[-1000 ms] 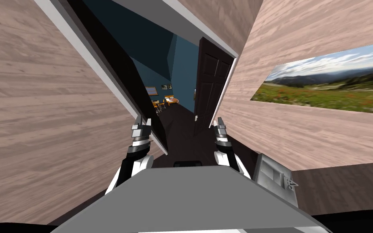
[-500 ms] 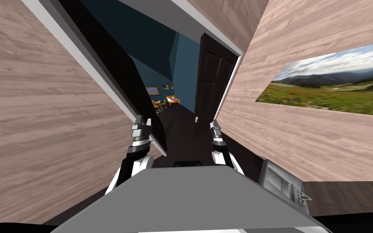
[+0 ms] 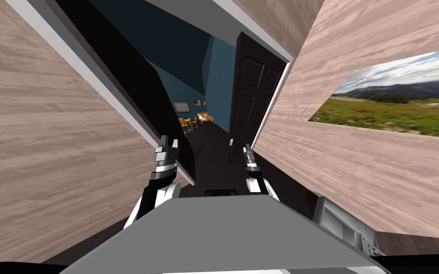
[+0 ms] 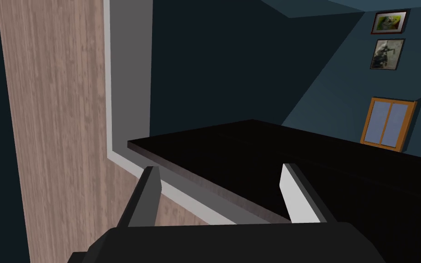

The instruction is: Push the door open

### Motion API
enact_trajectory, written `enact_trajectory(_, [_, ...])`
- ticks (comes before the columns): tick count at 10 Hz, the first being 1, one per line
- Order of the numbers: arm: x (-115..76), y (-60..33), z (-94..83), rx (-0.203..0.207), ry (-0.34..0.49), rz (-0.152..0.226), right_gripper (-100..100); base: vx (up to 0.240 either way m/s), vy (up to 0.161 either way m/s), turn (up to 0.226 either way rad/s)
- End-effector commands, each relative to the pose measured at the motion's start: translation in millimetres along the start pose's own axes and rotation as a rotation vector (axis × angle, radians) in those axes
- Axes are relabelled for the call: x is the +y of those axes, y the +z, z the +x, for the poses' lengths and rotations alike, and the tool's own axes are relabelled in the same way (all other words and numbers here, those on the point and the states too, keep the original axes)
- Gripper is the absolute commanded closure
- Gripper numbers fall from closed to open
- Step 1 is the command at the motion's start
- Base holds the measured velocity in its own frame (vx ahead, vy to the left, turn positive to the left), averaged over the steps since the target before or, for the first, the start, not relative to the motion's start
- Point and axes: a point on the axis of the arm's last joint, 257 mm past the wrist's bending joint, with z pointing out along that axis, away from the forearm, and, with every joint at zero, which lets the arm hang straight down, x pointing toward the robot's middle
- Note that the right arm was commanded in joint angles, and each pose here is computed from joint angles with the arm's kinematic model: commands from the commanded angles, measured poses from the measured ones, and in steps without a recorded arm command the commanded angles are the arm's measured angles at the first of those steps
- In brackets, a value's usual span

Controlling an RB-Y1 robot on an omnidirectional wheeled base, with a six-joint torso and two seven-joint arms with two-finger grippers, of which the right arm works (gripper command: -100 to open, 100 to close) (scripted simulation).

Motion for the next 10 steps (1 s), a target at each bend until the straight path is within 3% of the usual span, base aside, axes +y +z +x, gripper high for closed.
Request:
enact_trajectory(1, [-15.4, -2.9, 7.5, 0.015, 0.017, 0.024, -100, 0.093, -0.113, 0.072])
enact_trajectory(4, [-46.1, -9.5, 23.2, 0.044, 0.048, 0.074, -100, 0.094, -0.108, 0.088])
enact_trajectory(10, [-88.1, -22.7, 45.1, 0.082, 0.087, 0.148, -100, 0.055, -0.073, 0.054])
